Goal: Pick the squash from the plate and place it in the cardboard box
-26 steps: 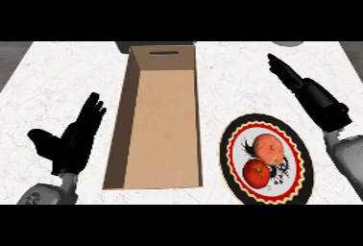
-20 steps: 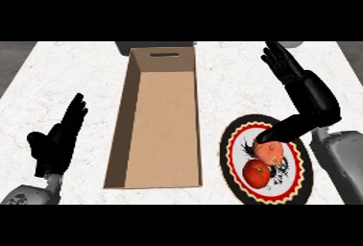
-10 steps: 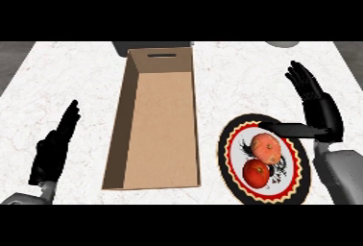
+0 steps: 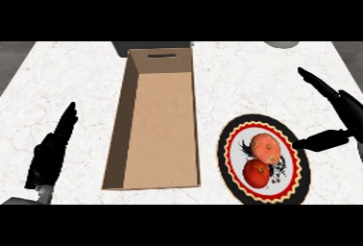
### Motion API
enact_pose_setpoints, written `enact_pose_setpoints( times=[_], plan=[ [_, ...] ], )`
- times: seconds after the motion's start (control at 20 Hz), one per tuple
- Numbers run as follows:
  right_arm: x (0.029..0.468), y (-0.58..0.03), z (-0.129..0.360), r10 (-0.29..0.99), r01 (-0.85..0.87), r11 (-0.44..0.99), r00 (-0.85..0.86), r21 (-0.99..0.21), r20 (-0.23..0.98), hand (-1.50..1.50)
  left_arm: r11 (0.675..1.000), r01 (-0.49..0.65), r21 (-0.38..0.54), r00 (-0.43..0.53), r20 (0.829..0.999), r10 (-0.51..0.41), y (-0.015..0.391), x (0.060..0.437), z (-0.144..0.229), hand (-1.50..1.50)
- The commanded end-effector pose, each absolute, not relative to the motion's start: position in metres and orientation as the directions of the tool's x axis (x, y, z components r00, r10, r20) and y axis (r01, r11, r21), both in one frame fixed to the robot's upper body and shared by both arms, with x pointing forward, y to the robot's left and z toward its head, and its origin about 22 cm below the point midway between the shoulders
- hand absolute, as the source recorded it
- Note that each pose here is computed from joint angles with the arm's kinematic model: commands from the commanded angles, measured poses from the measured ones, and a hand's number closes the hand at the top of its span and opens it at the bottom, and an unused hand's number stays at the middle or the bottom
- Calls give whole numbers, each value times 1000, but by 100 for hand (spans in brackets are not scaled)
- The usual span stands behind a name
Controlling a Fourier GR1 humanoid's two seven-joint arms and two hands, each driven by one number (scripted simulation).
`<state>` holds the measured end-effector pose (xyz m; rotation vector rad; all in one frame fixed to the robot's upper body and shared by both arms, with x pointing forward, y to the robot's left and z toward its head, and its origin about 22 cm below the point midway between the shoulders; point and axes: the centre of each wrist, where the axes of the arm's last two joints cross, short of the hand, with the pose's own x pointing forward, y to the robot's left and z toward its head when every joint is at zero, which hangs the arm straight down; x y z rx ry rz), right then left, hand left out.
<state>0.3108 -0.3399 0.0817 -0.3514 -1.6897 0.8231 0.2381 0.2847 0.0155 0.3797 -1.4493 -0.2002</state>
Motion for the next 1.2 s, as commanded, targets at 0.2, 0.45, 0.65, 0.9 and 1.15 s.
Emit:
enact_pose_setpoints(
  times=[0.2,0.45,0.65,0.9,1.15],
  plan=[
    [305,-333,115,847,-483,325,-233,-813,477,-150,926,-89,368,127,926,-356,279,239,16,0],
    [288,-288,111,875,-571,259,-203,-779,440,-150,922,-112,371,114,926,-359,295,244,6,0],
    [290,-276,100,892,-549,272,-165,-791,421,-150,924,-93,370,126,925,-358,280,249,23,0],
    [284,-275,98,919,-539,250,-129,-804,372,-150,922,-87,377,127,922,-365,279,238,13,0],
    [260,-267,81,931,-556,235,-108,-797,349,-150,923,-102,372,116,926,-360,281,254,5,0]
  ],
)
